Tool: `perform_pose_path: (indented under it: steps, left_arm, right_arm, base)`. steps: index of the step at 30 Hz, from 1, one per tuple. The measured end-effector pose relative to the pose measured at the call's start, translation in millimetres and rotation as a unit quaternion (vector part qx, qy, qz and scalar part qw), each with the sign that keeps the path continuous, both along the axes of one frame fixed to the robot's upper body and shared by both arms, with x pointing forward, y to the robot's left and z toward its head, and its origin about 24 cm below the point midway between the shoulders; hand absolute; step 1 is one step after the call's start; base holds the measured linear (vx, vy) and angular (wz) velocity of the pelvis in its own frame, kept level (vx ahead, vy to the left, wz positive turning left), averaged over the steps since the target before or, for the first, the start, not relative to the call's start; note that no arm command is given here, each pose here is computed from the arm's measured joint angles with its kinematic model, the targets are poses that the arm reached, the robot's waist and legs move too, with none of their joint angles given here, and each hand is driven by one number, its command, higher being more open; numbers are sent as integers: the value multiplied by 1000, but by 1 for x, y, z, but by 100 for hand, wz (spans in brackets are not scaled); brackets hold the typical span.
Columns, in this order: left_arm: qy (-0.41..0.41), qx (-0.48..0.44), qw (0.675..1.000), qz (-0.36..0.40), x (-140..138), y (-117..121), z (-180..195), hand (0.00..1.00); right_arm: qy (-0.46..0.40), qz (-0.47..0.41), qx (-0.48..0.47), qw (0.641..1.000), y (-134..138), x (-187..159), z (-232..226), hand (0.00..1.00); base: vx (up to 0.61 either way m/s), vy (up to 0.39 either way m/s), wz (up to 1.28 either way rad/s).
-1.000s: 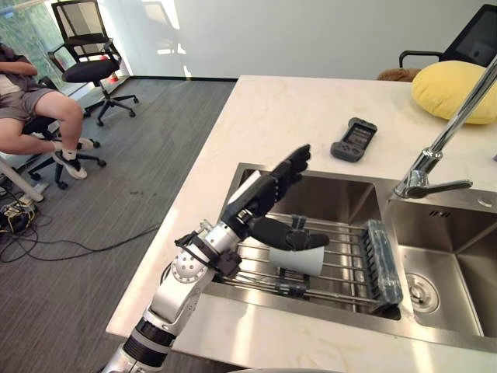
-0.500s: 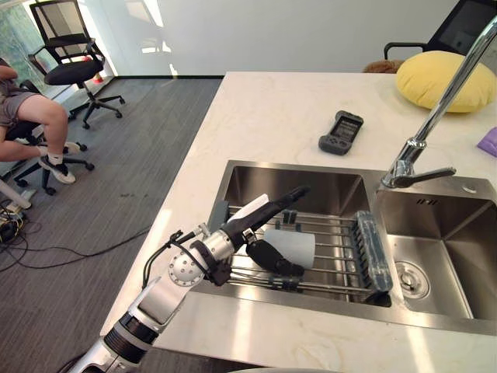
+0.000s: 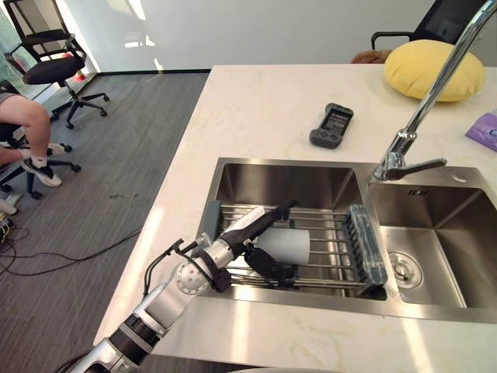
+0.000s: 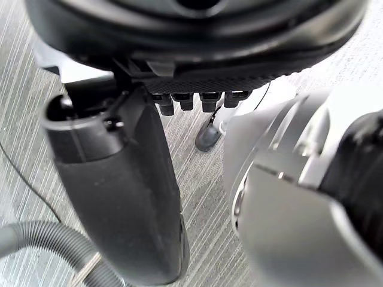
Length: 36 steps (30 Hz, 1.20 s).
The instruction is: Walk over to the sink, pick up the cup, carry it to the dishwasher, place the cup inside the dishwasher, then close the dishwasher door
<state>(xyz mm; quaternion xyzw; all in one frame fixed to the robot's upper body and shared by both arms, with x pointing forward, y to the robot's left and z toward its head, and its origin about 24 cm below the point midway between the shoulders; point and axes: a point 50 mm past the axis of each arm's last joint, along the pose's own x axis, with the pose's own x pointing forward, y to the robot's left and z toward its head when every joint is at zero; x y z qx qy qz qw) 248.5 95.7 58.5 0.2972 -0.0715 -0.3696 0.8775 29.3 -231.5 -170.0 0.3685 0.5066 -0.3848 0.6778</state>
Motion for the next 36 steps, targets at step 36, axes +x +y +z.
perform_pose_path:
  steps: [36]
  left_arm:
    - [-46,178,974,-136,15,-12,20,100]
  right_arm:
    - [-15,30,-23,999,-18,7,5,100]
  base:
    - [-15,-6,-2]
